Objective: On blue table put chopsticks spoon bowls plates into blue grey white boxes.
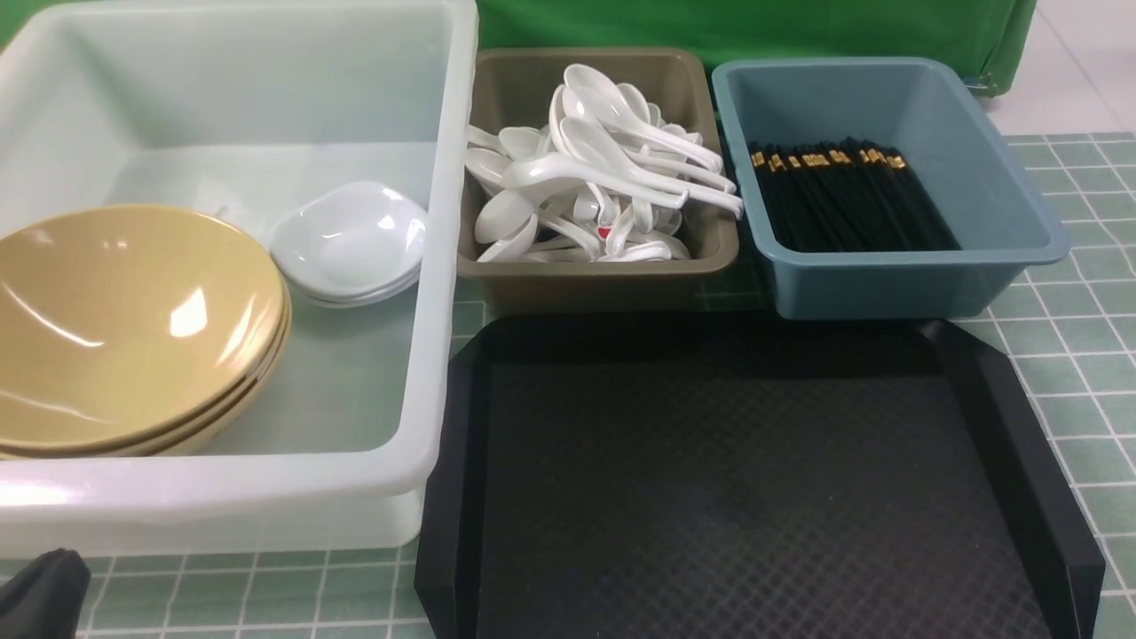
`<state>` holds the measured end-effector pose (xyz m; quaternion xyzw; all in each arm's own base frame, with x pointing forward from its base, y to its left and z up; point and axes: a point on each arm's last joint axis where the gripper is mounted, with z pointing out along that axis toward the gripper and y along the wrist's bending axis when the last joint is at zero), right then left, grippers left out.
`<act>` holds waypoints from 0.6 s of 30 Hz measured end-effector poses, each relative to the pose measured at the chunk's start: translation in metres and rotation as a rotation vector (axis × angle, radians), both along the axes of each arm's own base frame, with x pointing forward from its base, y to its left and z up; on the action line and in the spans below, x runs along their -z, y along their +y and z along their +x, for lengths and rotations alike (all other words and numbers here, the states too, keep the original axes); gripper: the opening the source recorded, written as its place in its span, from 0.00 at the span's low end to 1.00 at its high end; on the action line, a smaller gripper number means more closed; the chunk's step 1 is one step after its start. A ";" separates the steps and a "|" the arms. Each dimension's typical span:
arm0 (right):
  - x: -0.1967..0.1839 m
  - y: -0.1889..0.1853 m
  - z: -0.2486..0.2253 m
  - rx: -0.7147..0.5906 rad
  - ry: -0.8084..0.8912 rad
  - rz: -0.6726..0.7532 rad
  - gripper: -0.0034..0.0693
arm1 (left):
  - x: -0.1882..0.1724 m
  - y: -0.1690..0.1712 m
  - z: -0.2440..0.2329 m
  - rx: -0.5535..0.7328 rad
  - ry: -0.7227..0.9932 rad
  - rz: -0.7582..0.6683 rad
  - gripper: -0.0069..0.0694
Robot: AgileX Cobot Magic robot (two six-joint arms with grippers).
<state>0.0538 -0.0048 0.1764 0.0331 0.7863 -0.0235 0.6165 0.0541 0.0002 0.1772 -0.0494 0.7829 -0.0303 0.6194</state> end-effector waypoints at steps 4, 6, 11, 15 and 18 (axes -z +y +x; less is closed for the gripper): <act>0.000 0.000 0.000 0.001 -0.001 0.000 0.16 | 0.000 0.000 0.000 0.000 0.000 0.000 0.07; 0.000 0.000 0.000 0.001 -0.001 0.000 0.16 | 0.000 0.000 0.000 0.000 0.000 0.000 0.07; 0.000 0.000 0.000 0.001 -0.001 0.000 0.17 | 0.000 0.000 0.000 0.000 0.000 0.000 0.07; 0.000 0.000 0.000 0.001 -0.001 0.000 0.18 | 0.000 0.000 0.000 0.000 0.000 0.000 0.07; 0.000 0.000 0.000 0.001 -0.001 0.000 0.18 | 0.000 0.000 0.000 0.000 0.000 0.000 0.07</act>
